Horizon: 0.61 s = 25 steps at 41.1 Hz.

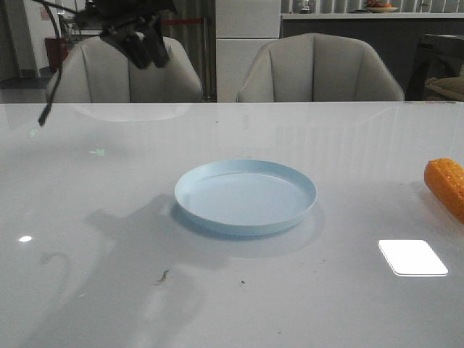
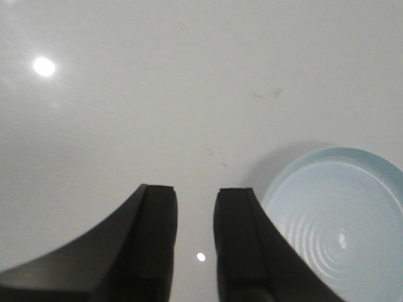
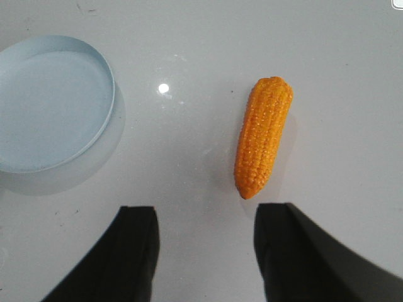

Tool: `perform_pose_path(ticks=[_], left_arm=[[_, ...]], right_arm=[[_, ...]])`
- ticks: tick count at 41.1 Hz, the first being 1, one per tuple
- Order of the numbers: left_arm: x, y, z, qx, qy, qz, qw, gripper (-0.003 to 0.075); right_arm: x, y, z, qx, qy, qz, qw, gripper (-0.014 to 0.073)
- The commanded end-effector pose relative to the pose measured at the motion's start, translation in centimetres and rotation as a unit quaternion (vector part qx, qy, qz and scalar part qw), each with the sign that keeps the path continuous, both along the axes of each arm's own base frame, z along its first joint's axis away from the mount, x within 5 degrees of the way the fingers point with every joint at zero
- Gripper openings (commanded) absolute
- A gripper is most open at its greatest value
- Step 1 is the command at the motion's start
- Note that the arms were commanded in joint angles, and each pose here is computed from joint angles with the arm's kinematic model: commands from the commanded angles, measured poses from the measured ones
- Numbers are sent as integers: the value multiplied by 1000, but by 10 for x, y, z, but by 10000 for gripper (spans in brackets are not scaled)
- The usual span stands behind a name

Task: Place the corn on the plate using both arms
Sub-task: 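Raise the left gripper away from the plate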

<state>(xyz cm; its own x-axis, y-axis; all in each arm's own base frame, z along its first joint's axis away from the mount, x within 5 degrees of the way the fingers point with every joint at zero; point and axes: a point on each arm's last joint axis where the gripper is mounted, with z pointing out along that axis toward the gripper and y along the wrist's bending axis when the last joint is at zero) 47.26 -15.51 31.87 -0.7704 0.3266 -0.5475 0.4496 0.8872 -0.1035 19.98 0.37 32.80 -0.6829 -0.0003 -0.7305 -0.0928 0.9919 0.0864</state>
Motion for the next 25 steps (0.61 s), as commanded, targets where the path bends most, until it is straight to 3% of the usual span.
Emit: perform_pose_path(ticks=[1, 8, 25], left_arm=[[-26, 28, 78, -14, -84, 27, 996, 254], [-50, 68, 127, -19, -139, 62, 988, 254], [-118, 142, 207, 1, -244, 133, 961, 254]], right_arm=[[3, -2, 16, 2, -46, -10, 999, 456], [3, -2, 16, 2, -46, -10, 999, 456], [3, -2, 16, 2, -46, -10, 999, 456]])
